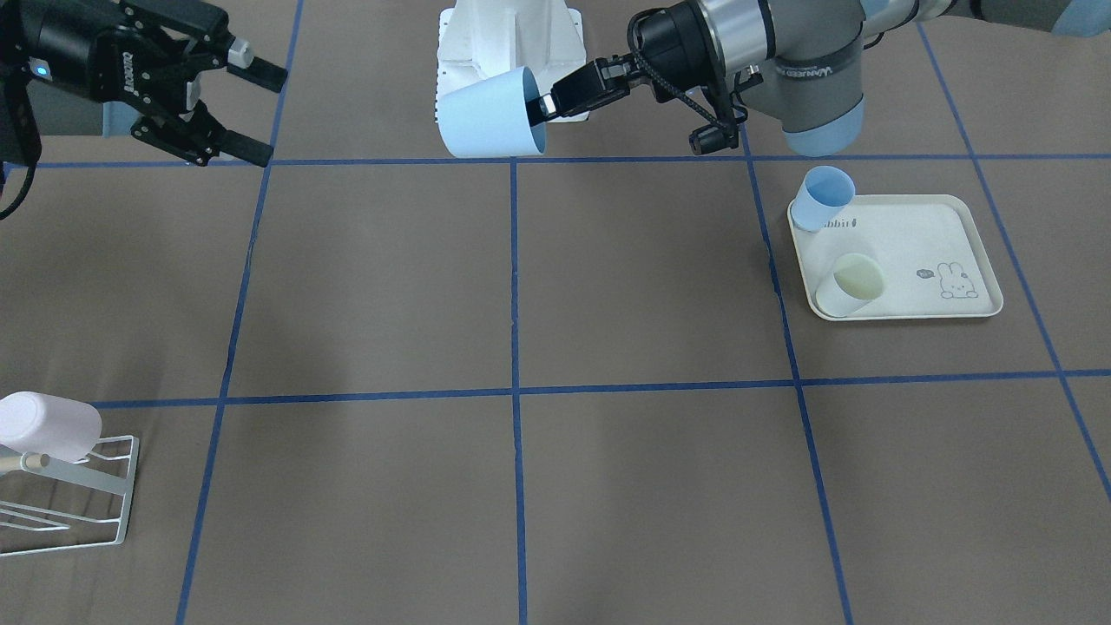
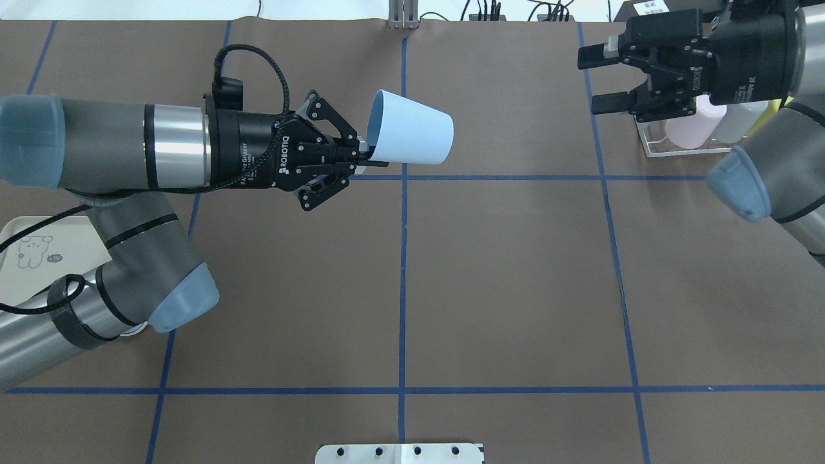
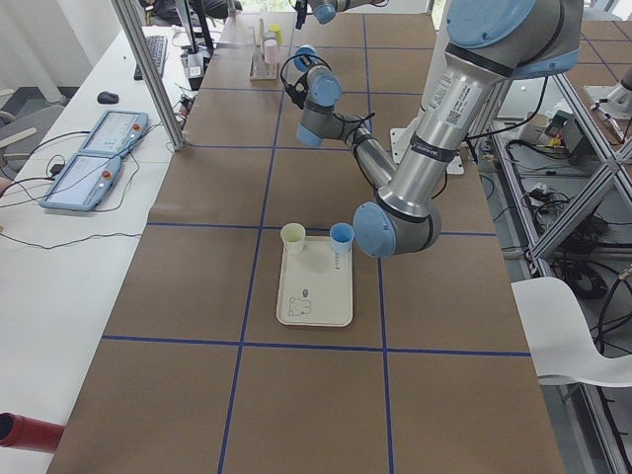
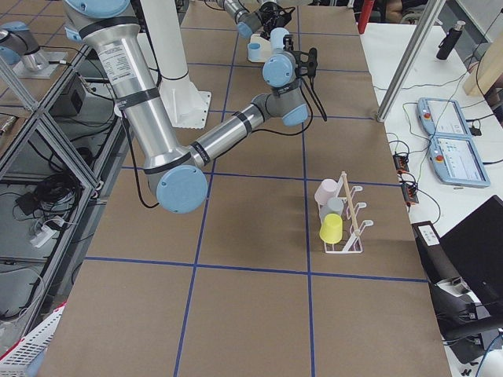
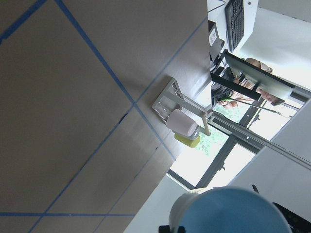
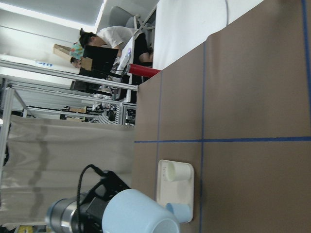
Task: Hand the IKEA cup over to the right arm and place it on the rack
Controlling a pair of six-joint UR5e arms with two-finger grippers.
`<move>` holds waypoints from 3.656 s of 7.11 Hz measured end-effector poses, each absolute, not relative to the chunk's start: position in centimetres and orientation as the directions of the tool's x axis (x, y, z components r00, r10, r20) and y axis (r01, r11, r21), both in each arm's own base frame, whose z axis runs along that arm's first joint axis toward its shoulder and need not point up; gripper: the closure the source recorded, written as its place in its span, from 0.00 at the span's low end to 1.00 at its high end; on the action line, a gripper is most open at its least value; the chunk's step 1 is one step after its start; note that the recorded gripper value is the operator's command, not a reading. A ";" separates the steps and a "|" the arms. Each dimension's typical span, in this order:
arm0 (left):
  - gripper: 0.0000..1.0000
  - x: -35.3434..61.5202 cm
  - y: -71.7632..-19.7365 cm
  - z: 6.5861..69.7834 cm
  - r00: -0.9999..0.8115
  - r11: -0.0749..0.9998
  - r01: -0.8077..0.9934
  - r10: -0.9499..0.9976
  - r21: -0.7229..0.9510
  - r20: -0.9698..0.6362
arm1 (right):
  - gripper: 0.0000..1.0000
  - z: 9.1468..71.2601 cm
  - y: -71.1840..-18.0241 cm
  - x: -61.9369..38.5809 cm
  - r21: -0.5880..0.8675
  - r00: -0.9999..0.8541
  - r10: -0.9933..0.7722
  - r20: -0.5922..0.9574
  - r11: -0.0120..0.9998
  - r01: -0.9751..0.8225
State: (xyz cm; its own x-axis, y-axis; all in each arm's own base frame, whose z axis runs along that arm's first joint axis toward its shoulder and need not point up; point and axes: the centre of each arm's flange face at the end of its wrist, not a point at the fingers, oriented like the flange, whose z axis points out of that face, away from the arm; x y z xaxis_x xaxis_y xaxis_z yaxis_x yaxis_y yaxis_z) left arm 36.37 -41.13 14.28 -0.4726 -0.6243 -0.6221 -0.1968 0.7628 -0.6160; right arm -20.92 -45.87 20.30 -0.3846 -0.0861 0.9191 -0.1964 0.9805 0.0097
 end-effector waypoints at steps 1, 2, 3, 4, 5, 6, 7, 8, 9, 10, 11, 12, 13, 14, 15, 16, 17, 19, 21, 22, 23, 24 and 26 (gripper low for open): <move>1.00 35.7 -40.5 14.2 -0.493 0.747 -0.269 -0.649 -0.609 -0.579 | 0.02 19.4 -44.5 -22.5 0.009 -0.476 -0.100 0.874 0.982 -0.190; 1.00 34.9 -39.8 14.2 -0.504 0.730 -0.334 -0.673 -0.597 -0.541 | 0.02 18.8 -43.3 -23.9 0.005 -0.544 -0.104 0.833 0.984 -0.180; 1.00 34.1 -39.3 14.2 -0.517 0.714 -0.388 -0.692 -0.582 -0.504 | 0.02 18.2 -42.5 -24.9 0.002 -0.581 -0.101 0.808 0.986 -0.168; 1.00 33.5 -39.0 14.2 -0.535 0.703 -0.424 -0.703 -0.572 -0.468 | 0.02 17.7 -41.7 -25.9 -0.003 -0.611 -0.096 0.786 0.987 -0.159; 1.00 33.0 -38.9 14.1 -0.552 0.697 -0.443 -0.708 -0.564 -0.441 | 0.02 17.3 -40.8 -27.0 -0.016 -0.646 -0.087 0.758 0.988 -0.153; 1.00 32.8 -38.9 13.9 -0.563 0.695 -0.451 -0.708 -0.560 -0.426 | 0.03 16.9 -40.0 -28.1 -0.032 -0.678 -0.077 0.731 0.989 -0.147; 1.00 32.8 -39.0 13.7 -0.570 0.694 -0.453 -0.708 -0.560 -0.416 | 0.03 16.3 -39.5 -28.7 -0.039 -0.698 -0.073 0.713 0.989 -0.143; 1.00 33.0 -39.1 13.7 -0.573 0.692 -0.452 -0.709 -0.563 -0.412 | 0.03 15.7 -39.4 -28.9 -0.045 -0.711 -0.071 0.699 0.989 -0.143; 1.00 33.2 -39.2 13.8 -0.573 0.691 -0.448 -0.709 -0.567 -0.412 | 0.03 15.4 -39.2 -29.2 -0.053 -0.720 -0.065 0.691 0.989 -0.141; 1.00 33.4 -39.3 13.9 -0.572 0.691 -0.443 -0.708 -0.572 -0.413 | 0.04 15.2 -39.0 -29.6 -0.061 -0.725 -0.058 0.686 0.989 -0.136; 1.00 33.5 -39.4 14.0 -0.572 0.691 -0.440 -0.708 -0.574 -0.414 | 0.04 15.2 -38.9 -30.0 -0.069 -0.727 -0.050 0.684 0.989 -0.133; 1.00 33.6 -39.5 14.0 -0.572 0.691 -0.436 -0.707 -0.576 -0.415 | 0.05 15.2 -38.9 -30.3 -0.076 -0.728 -0.044 0.684 0.988 -0.132; 1.00 33.8 -39.6 14.1 -0.572 0.691 -0.433 -0.707 -0.579 -0.416 | 0.05 15.2 -38.9 -30.8 -0.088 -0.729 -0.036 0.683 0.987 -0.131; 1.00 33.9 -39.7 14.3 -0.571 0.690 -0.430 -0.707 -0.582 -0.417 | 0.05 15.2 -38.8 -31.3 -0.105 -0.731 -0.025 0.682 0.986 -0.133; 1.00 34.1 -39.7 14.3 -0.569 0.689 -0.427 -0.708 -0.585 -0.418 | 0.05 15.0 -38.9 -31.7 -0.123 -0.731 -0.017 0.682 0.983 -0.138; 1.00 34.3 -39.7 14.4 -0.570 0.693 -0.421 -0.704 -0.585 -0.424 | 0.05 15.0 -39.0 -32.0 -0.133 -0.729 -0.012 0.684 0.981 -0.142; 1.00 34.5 -39.6 14.5 -0.571 0.701 -0.413 -0.696 -0.581 -0.434 | 0.05 15.1 -39.2 -32.2 -0.140 -0.725 -0.009 0.689 0.979 -0.145; 1.00 34.8 -39.4 14.5 -0.572 0.707 -0.410 -0.691 -0.576 -0.442 | 0.05 15.3 -39.7 -32.7 -0.152 -0.720 -0.006 0.694 0.976 -0.154; 1.00 34.8 -39.4 14.5 -0.572 0.708 -0.408 -0.690 -0.576 -0.443 | 0.05 15.1 -39.8 -32.9 -0.156 -0.721 -0.003 0.693 0.976 -0.154; 1.00 34.9 -39.4 14.6 -0.572 0.708 -0.406 -0.690 -0.577 -0.444 | 0.06 15.0 -39.7 -32.9 -0.157 -0.723 -0.001 0.691 0.976 -0.151; 1.00 34.9 -39.4 14.8 -0.574 0.713 -0.400 -0.684 -0.575 -0.449 | 0.08 14.9 -39.6 -32.8 -0.157 -0.726 0.000 0.688 0.976 -0.149; 1.00 35.0 -39.4 15.1 -0.578 0.723 -0.390 -0.674 -0.571 -0.459 | 0.10 14.9 -39.6 -32.8 -0.157 -0.725 0.000 0.689 0.976 -0.149; 1.00 35.0 -39.3 15.2 -0.583 0.733 -0.380 -0.663 -0.564 -0.469 | 0.10 15.1 -39.7 -33.0 -0.157 -0.722 0.001 0.692 0.976 -0.150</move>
